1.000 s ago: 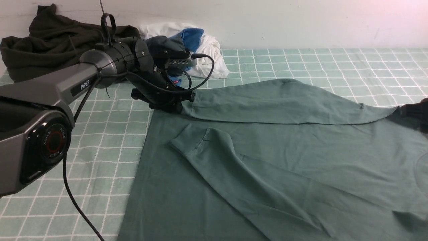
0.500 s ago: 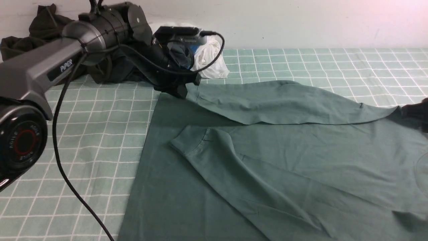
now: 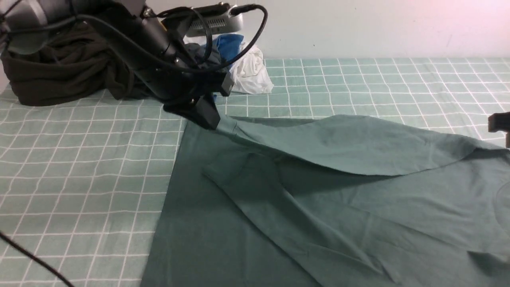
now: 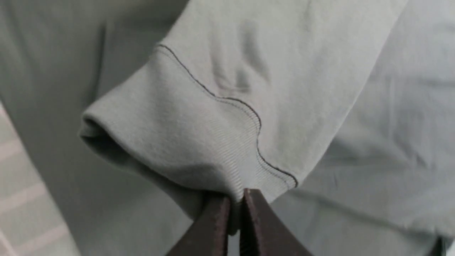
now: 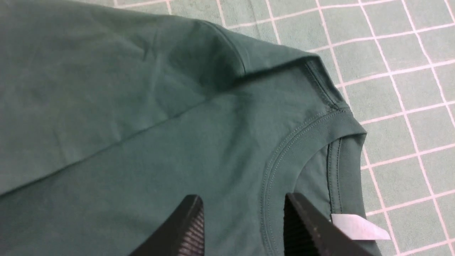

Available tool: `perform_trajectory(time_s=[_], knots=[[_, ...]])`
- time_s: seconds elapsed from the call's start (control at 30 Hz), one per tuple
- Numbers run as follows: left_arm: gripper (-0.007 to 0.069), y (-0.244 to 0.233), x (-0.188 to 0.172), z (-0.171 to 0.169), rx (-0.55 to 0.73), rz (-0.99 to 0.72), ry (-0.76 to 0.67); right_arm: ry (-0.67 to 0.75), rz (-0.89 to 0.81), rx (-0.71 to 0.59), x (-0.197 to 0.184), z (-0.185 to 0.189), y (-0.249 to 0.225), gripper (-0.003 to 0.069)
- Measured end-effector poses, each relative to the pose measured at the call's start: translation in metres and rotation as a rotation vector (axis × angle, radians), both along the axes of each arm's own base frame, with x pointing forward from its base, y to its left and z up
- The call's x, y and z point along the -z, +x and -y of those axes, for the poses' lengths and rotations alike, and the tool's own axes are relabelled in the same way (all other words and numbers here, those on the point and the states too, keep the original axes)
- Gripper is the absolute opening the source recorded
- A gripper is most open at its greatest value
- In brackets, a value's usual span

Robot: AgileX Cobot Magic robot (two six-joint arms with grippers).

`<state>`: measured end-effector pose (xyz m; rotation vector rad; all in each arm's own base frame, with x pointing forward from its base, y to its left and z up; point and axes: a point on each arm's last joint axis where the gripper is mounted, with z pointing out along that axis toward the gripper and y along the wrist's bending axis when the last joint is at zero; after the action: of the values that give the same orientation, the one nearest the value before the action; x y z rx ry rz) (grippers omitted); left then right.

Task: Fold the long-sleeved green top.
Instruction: Use the left arm to drag and drop the cuff onto the cuff closest to the left arm

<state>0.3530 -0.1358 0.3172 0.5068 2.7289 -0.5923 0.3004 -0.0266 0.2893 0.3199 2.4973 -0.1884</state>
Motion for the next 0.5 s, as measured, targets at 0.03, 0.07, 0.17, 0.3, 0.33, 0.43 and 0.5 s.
perform_trajectory(time_s=[0.03, 0.07, 0.17, 0.3, 0.33, 0.43, 0.5], knots=[[0.0017, -0.004, -0.003, -0.001, -0.002, 0.009, -0.001, -0.001, 0.000, -0.001, 0.000, 0.000, 0.000, 0.0300], [0.0017, -0.021, 0.004, -0.003, -0.005, -0.003, 0.005, 0.007, -0.001, -0.006, 0.000, -0.001, 0.000, 0.0300], [0.0017, -0.050, 0.025, -0.005, -0.016, -0.025, 0.017, 0.023, -0.006, -0.027, 0.000, -0.003, 0.000, 0.0300], [0.0017, -0.071, 0.056, -0.008, -0.032, -0.069, 0.042, 0.043, -0.010, -0.054, 0.000, -0.006, 0.000, 0.0300], [0.0017, -0.076, 0.069, -0.010, -0.035, -0.088, 0.058, 0.055, -0.013, -0.069, 0.000, -0.008, 0.000, 0.0300], [0.0021, -0.085, 0.092, -0.015, -0.026, -0.113, 0.089, 0.065, -0.028, -0.115, 0.001, -0.014, 0.000, 0.0300], [0.0030, -0.087, 0.100, -0.016, -0.018, -0.116, 0.100, 0.063, -0.044, -0.143, 0.002, -0.019, -0.001, 0.0300]])
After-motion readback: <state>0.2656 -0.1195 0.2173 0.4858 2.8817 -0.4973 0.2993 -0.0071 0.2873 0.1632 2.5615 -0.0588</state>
